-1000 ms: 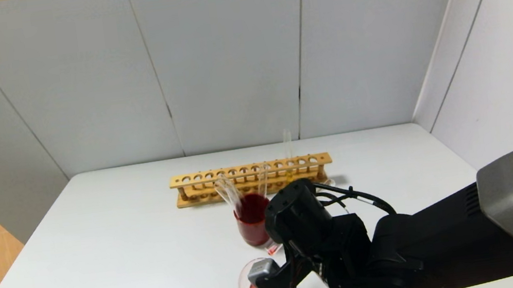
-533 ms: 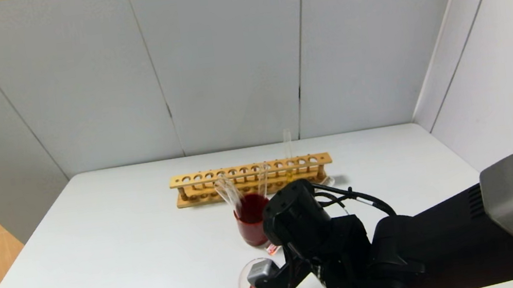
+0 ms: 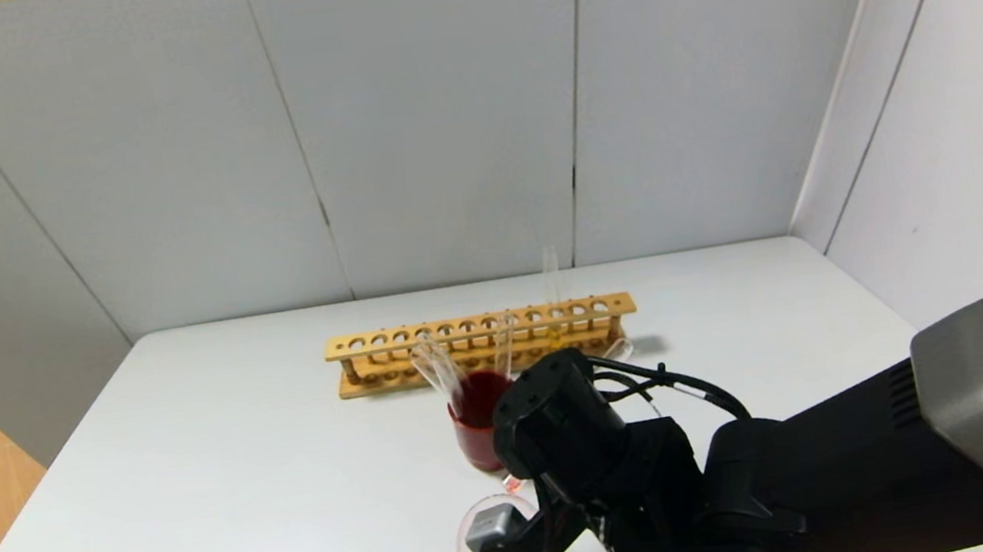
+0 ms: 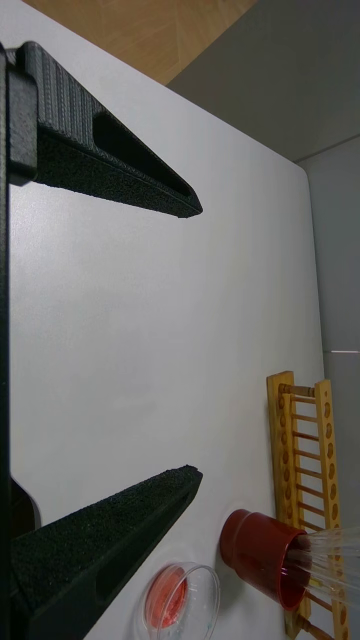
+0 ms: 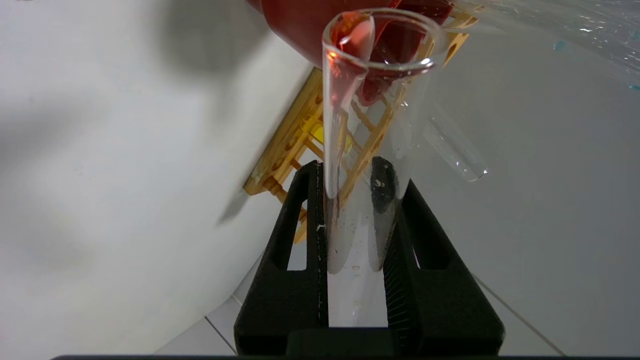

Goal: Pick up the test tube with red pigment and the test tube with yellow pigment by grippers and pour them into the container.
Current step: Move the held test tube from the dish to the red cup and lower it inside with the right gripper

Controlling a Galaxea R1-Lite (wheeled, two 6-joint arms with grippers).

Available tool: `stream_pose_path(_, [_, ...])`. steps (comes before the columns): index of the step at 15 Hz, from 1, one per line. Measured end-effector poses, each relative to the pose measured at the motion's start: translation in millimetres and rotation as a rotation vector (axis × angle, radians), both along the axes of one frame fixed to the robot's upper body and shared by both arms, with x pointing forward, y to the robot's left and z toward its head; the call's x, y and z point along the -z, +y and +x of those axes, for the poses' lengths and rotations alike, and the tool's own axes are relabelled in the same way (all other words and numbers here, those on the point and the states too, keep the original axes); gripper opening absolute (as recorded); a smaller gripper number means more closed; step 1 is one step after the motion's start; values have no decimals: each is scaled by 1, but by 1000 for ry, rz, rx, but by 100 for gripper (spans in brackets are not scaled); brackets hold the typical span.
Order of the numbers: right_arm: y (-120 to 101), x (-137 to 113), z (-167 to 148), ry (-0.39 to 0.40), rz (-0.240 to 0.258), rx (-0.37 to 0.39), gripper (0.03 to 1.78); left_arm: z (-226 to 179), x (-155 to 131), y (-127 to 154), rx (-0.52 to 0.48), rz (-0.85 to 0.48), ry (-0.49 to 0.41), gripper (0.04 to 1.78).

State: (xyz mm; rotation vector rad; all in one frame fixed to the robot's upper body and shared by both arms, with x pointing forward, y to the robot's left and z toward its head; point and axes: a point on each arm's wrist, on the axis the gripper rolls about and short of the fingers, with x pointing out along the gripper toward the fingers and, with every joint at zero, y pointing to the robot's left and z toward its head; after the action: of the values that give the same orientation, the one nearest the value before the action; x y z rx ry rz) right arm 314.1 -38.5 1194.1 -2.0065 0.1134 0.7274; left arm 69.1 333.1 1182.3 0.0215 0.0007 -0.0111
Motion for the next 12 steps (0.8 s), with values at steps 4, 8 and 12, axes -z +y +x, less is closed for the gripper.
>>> stream_pose_path(4, [2,1,0,-3,16,7,39,0,0,0,0,0,0,175])
stream_pose_path(8, [0,-3,-6,49,162,66,39,0,0,0,0,0,0,175])
stream_pose_path(12, [-1,-8,-20,161,417,151,39,0,0,0,0,0,0,175])
